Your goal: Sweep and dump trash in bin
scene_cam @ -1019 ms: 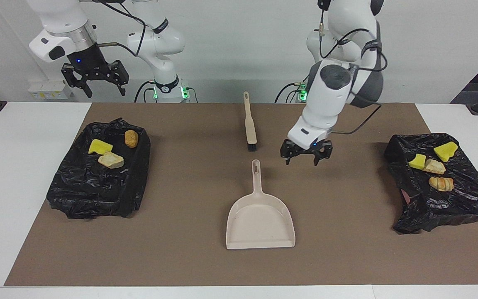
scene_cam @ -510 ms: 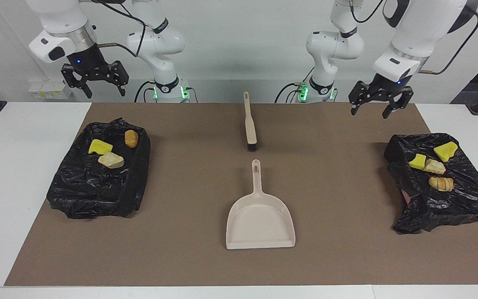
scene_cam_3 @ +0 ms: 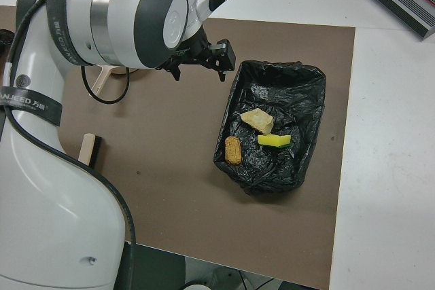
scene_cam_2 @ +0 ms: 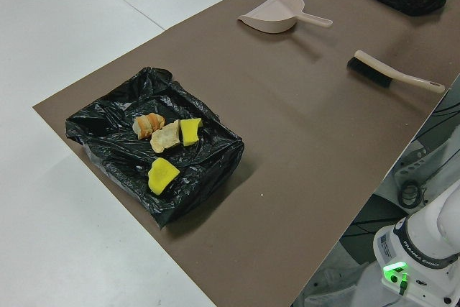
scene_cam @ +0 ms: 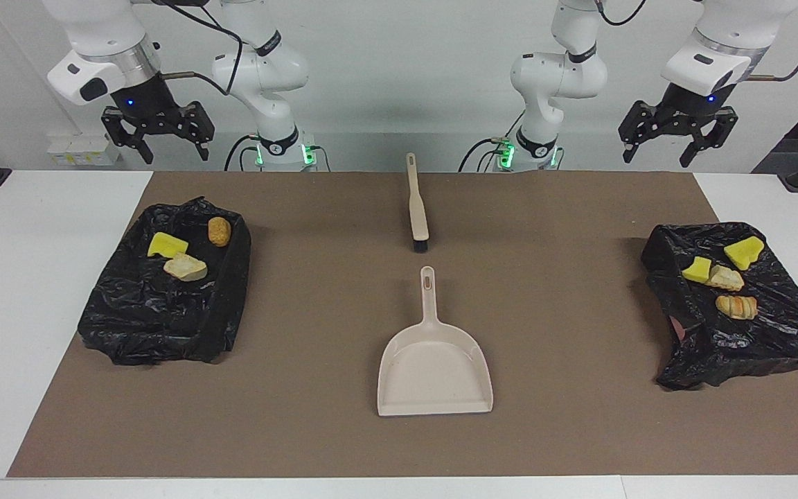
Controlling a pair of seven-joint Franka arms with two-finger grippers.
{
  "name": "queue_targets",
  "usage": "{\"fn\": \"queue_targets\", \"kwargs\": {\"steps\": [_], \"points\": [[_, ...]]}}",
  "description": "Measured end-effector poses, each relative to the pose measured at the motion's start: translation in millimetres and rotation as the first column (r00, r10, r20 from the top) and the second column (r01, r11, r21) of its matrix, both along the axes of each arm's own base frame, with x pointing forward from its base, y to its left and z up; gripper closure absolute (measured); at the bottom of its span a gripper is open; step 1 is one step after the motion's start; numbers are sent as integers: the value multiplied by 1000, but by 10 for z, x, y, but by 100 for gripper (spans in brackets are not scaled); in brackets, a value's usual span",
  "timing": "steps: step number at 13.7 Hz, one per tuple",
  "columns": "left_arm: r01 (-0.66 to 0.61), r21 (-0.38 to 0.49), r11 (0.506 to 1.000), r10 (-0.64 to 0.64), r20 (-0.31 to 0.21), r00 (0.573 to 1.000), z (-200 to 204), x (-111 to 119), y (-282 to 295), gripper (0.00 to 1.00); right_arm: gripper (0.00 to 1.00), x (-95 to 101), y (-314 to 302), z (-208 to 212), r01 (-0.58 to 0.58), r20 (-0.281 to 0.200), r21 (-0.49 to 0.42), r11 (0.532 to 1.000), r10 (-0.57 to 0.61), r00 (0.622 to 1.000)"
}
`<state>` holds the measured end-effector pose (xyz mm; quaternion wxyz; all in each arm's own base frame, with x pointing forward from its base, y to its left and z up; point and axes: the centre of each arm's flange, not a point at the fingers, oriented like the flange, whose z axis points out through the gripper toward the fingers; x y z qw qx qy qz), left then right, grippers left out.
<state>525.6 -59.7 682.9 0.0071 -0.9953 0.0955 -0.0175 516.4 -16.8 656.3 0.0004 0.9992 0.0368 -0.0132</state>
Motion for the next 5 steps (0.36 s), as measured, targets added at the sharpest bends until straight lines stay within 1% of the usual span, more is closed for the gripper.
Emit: {"fn": "queue_targets", "kwargs": {"steps": [2, 5], "points": [[0, 2, 1000, 1, -15, 1000, -17, -16, 4, 0, 0, 0, 0, 0, 0, 0, 0, 1000, 0, 1000], [-1, 2, 1000, 1, -21, 1000, -18, -41, 11, 0, 0, 0, 0, 0, 0, 0, 0, 1000, 0, 1000]]}}
